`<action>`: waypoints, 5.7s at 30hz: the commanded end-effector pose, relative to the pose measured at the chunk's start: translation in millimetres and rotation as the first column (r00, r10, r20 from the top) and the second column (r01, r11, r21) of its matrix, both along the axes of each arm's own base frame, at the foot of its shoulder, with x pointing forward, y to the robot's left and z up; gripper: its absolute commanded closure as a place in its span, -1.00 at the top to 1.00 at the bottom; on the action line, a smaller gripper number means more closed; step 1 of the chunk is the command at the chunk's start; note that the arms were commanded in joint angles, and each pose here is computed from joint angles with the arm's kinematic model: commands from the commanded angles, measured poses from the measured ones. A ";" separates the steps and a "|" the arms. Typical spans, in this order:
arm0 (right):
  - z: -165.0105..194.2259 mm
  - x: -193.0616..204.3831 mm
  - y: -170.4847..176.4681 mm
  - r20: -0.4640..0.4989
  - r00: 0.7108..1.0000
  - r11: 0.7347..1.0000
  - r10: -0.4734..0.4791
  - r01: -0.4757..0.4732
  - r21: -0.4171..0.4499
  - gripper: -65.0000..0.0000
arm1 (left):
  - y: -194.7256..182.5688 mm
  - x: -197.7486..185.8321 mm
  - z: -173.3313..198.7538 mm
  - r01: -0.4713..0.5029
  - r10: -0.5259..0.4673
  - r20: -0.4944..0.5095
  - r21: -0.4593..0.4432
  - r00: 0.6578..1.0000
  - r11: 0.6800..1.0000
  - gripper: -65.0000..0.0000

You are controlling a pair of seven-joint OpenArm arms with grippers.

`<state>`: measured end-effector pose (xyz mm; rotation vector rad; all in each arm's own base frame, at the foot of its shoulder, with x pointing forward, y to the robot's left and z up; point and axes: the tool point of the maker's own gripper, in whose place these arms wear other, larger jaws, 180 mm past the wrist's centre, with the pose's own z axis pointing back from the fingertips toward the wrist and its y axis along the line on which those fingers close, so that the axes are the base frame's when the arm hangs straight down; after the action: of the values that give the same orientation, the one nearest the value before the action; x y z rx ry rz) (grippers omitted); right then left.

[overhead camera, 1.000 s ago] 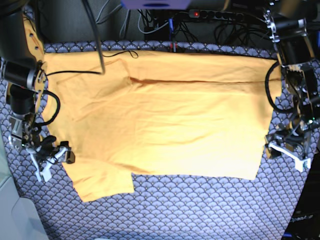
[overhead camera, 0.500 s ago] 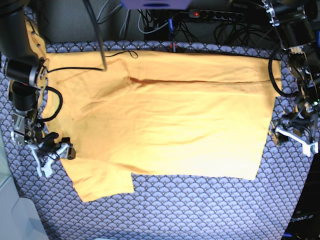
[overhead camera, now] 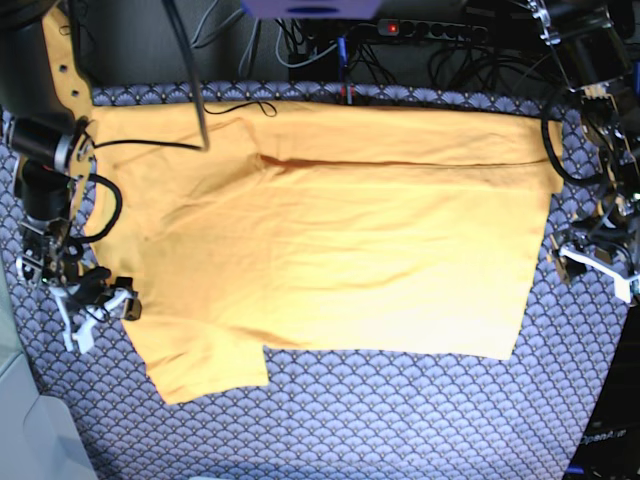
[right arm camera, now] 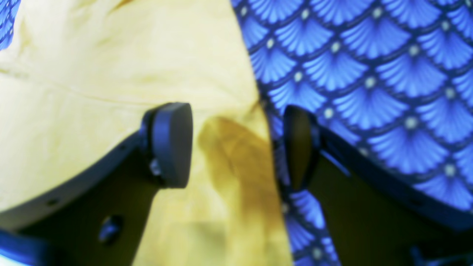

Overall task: Fold the T-shirt properly
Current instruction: 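Grasp the shirt's side edges with both grippers, then hold the side edges with both grippers and adjust the left gripper inward, then lift the hem edge with both grippers and fold it over toward the collar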

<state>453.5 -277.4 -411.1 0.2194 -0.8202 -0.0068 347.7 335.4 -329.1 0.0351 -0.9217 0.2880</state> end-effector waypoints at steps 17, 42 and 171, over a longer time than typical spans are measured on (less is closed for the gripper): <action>26.4 20.7 -2.6 0.080 0.997 1.000 -0.010 0.010 0.003 -1.00 | 8.8 23.4 32.0 -0.007 0.005 0.098 0.021 0.995 1.000 0.31; 28.8 20.4 -9.0 0.080 0.997 1.000 -0.015 0.016 -0.005 -1.00 | -19.8 156.6 -37.4 0.050 -0.052 0.020 0.098 0.998 0.994 0.32; 74.8 -103.3 -29.1 0.073 0.994 0.920 0.080 -0.045 -0.390 -1.00 | -40.8 21.2 6.8 0.087 -0.107 0.061 0.264 0.992 0.960 -1.00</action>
<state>341.8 -302.2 -352.2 -0.1116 -0.8363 0.2224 361.0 281.2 -345.0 0.1765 -0.9633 0.0690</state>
